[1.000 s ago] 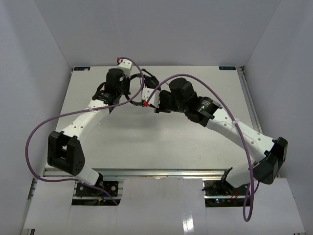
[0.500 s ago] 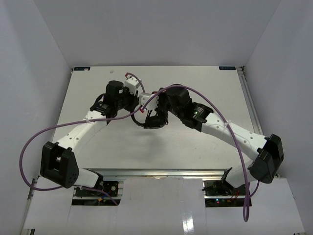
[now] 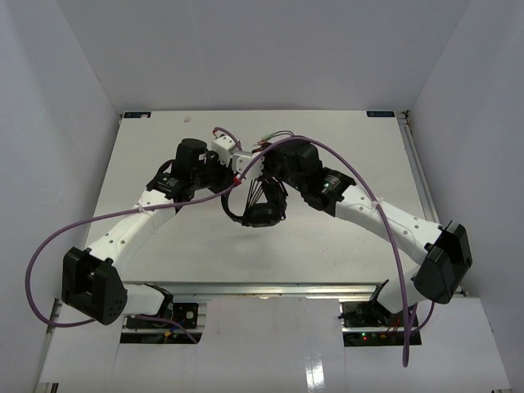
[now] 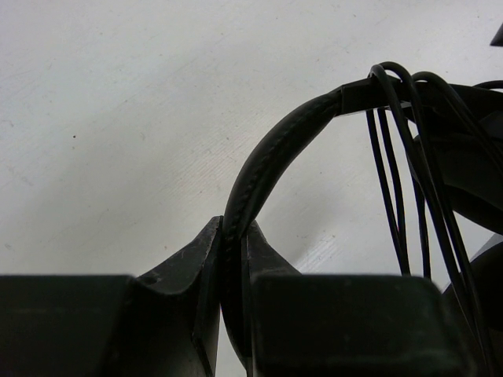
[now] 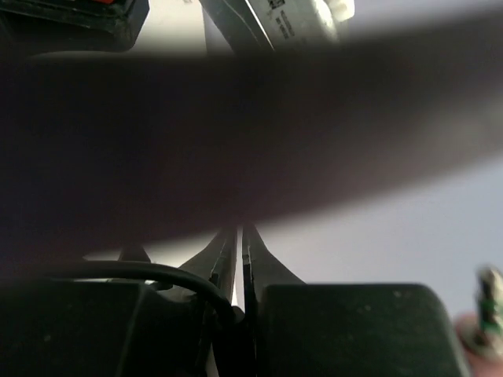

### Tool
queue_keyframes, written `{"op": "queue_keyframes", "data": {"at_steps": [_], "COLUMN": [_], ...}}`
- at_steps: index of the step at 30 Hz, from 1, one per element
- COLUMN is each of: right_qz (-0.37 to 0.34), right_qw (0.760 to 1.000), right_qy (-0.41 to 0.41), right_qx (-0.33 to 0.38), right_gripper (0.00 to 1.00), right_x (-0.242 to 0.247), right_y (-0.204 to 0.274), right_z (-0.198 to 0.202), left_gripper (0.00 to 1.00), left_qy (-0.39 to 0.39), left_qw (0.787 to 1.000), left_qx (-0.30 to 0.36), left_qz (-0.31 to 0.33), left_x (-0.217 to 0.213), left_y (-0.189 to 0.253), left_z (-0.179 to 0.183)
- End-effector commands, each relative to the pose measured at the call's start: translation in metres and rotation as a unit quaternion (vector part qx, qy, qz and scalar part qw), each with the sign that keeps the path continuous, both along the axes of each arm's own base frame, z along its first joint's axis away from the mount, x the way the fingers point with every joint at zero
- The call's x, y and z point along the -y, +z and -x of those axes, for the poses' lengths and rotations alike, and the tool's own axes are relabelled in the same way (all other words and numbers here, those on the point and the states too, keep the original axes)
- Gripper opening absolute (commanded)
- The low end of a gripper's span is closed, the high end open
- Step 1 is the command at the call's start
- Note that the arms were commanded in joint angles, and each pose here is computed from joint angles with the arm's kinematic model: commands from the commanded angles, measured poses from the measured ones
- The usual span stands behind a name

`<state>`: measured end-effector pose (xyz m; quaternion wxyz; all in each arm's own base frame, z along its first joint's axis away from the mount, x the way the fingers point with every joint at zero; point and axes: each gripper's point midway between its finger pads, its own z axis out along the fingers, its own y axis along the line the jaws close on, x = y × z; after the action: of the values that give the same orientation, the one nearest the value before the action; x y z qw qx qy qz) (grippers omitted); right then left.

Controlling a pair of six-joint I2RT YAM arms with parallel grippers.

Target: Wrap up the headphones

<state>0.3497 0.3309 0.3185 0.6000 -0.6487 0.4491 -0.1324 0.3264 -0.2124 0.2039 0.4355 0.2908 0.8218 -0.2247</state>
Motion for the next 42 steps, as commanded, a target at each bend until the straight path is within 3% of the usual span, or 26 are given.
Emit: {"op": "queue_keyframes", "data": {"at_steps": [1,13,22,36,42], "right_qz": [-0.059,-0.092,-0.108,-0.109,-0.144], "right_qw": [0.998,0.989,0.986,0.979,0.968], "right_qy": [0.001,0.079,0.097,0.119,0.119], "right_qx": [-0.024,-0.080,-0.081,-0.126,-0.169], "right_gripper": [0.13,0.12,0.14,0.15,0.15], "right_x": [0.015,0.011,0.010,-0.010,0.004], "right_y": [0.022,0.041,0.058,0.032,0.030], "right_z": [-0.008,0.009,0.001,-0.010,-0.020], "left_gripper": [0.00,0.00,0.00,0.00,0.00], "left_qy": [-0.032,-0.039,-0.074,-0.114,-0.103], "left_qw": [0.999,0.996,0.994,0.989,0.990], "left_qx": [0.011,-0.015,-0.017,0.006,0.021], "left_qz": [0.040,0.075,0.079,0.092,0.092], "left_x": [0.011,0.025,0.030,0.033,0.028], "left_y": [0.032,0.045,0.052,0.076,0.090], "left_z": [0.018,0.016,0.026,0.041,0.043]}}
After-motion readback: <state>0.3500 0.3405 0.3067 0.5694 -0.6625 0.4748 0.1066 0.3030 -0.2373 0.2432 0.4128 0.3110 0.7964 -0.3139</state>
